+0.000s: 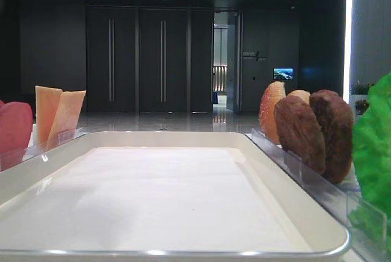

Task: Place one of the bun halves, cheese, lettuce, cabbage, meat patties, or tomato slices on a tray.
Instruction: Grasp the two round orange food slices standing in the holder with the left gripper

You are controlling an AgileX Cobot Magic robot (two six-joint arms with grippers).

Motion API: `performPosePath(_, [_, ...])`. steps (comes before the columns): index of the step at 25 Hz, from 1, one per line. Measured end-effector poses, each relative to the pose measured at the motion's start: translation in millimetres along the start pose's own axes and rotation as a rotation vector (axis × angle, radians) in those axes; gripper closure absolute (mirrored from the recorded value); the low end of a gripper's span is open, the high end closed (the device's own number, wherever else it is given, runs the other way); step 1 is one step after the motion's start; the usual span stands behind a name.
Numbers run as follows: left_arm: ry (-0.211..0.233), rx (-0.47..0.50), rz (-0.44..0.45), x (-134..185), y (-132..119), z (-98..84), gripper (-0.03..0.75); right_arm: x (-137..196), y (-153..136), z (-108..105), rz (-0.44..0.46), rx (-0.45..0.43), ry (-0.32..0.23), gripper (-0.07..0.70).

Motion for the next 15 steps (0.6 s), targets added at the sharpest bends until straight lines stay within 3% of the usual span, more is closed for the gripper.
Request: performPosePath(15, [-0.036, -0.065, 0.042, -2.5, -26.9, -7.7, 0.209, 0.0, 0.0, 0.0, 0.000, 0.000, 0.000, 0.166])
Point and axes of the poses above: a point on each arm's last joint axis where the gripper is mounted, y pointing back along that axis away from the gripper, z along the wrist's bending axis when the last joint is at zero, x = y × z, the point moved 10 cm from there along -y, pointing out along that axis toward the gripper, and after that the axes turned 10 degrees about y, right-handed, at the moved point
